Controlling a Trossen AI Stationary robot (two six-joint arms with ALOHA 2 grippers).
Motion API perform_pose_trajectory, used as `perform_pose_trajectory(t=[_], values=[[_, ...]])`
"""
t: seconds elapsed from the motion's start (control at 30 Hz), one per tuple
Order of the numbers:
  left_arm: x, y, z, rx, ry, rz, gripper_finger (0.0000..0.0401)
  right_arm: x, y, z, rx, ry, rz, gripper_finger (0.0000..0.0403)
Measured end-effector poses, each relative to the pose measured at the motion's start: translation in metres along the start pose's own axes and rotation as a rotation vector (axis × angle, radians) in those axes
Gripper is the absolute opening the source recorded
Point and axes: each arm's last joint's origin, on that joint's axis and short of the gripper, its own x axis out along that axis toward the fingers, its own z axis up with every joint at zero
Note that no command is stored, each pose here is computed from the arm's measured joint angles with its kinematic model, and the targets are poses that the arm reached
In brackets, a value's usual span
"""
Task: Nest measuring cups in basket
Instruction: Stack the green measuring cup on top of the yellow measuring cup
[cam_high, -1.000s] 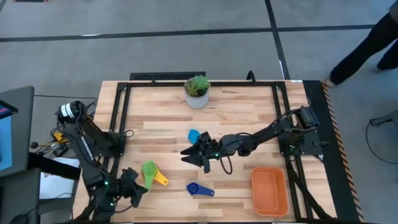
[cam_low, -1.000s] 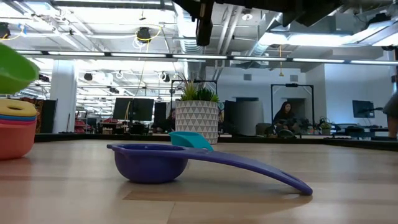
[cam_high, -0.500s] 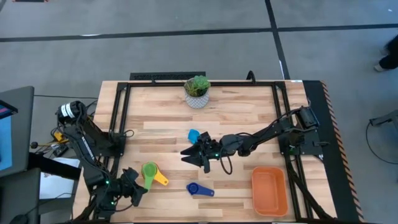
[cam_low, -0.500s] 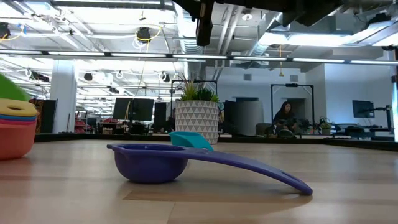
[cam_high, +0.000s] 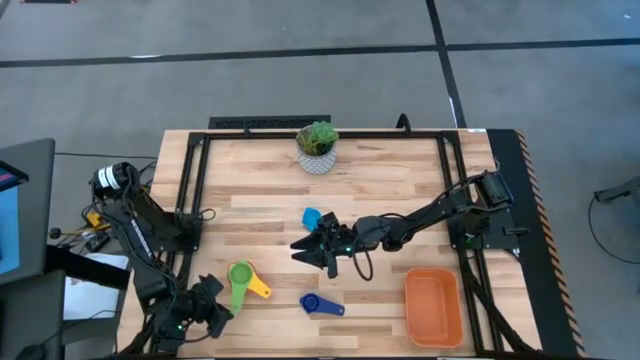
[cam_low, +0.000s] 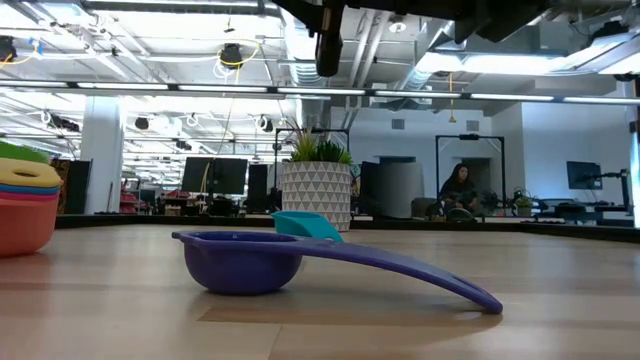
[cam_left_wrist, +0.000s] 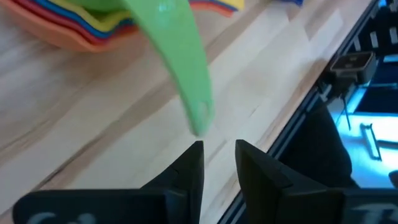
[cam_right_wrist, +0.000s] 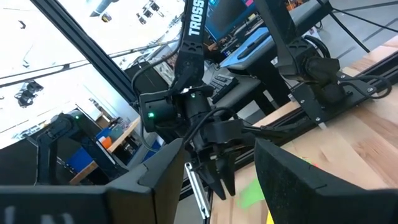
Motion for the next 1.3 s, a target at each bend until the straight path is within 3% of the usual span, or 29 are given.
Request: perform_pose_trajectory(t=[0.33, 0.63, 1.1, 1.3], values=[[0.0, 0.005, 0.001, 0.037, 0.019, 0.064, 0.008, 0.0, 0.0, 0.0, 0.0, 0.004, -0.004, 0.0215], [-0.001, 0.021, 0.01, 0.007, 0.0, 0.255, 0.008, 0.0, -0.002, -0.003, -0.003, 0.028, -0.025, 0.0211], [0.024, -0.002, 0.043, 0.094, -0.027, 0.174, 0.008, 0.0, -0.003, -0.005, -0.02, 0.048, -0.039, 0.0207], [0.029, -0.006, 0.054, 0.104, -0.072, 0.165, 0.008, -0.004, -0.02, -0.019, -0.105, 0.198, -0.209, 0.0197]])
